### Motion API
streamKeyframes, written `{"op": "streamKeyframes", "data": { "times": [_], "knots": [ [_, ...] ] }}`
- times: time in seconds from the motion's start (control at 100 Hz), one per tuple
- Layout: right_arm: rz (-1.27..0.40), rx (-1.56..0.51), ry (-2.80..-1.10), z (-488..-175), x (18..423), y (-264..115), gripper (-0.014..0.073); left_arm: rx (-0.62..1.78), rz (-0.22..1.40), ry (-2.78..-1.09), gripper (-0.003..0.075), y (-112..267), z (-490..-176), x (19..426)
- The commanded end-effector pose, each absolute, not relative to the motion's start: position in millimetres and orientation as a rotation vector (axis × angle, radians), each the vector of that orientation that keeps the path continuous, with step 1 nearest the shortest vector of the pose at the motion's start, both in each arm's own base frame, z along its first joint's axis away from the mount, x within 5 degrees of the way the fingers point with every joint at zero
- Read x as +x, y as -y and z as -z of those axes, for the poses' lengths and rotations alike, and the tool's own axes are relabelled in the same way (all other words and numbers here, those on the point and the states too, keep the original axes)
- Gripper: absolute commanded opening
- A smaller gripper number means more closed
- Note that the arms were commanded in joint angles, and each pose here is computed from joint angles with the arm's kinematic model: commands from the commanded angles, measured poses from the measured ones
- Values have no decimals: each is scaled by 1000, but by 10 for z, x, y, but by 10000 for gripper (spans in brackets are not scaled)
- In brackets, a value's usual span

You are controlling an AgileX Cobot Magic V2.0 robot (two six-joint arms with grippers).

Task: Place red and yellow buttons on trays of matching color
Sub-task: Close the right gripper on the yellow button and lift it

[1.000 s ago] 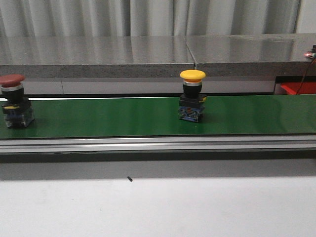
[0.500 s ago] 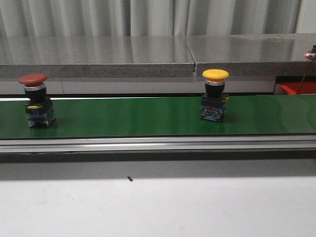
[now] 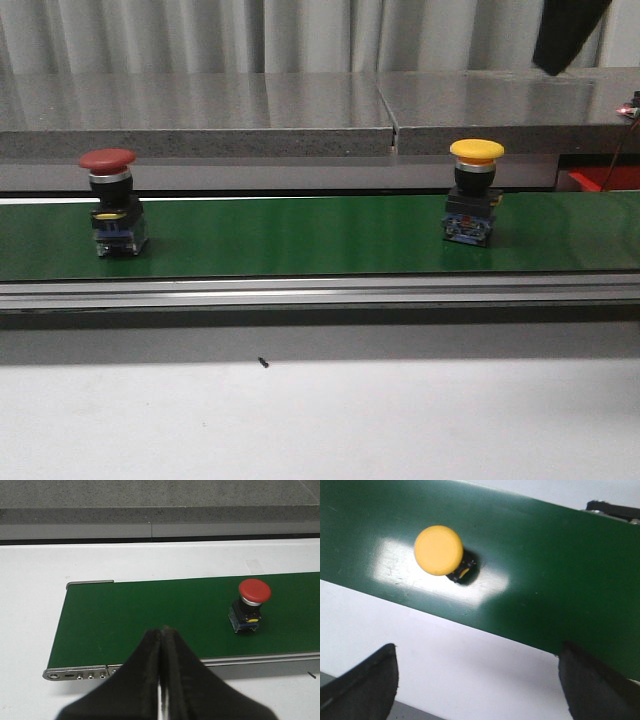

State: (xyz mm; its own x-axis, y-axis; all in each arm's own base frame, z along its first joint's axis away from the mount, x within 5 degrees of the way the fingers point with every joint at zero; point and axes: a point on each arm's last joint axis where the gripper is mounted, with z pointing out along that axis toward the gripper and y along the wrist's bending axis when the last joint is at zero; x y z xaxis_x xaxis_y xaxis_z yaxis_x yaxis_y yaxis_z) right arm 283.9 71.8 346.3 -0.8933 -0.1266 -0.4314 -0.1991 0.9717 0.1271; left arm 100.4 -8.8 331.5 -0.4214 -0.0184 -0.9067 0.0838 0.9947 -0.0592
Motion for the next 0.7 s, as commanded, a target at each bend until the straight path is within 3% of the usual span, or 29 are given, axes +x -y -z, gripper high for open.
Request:
{"op": "streamKeyframes", "data": {
  "times": [0.0,0.23,0.61,0.69],
  "knots": [
    [-285,-241,-2668,-3571,2941,-774,645,34,127,-1901,-20,93,-3465,1024],
    [-403,-211,-2693,-3466,3205,-904,645,34,127,-1901,-20,93,-3465,1024],
    [-223,-170,-2699,-3045,3615,-859,643,34,127,-1901,-20,93,-3465,1024],
    [-220,-164,-2716,-2980,3650,-855,599,34,127,-1901,-20,93,-3465,1024]
  ]
}}
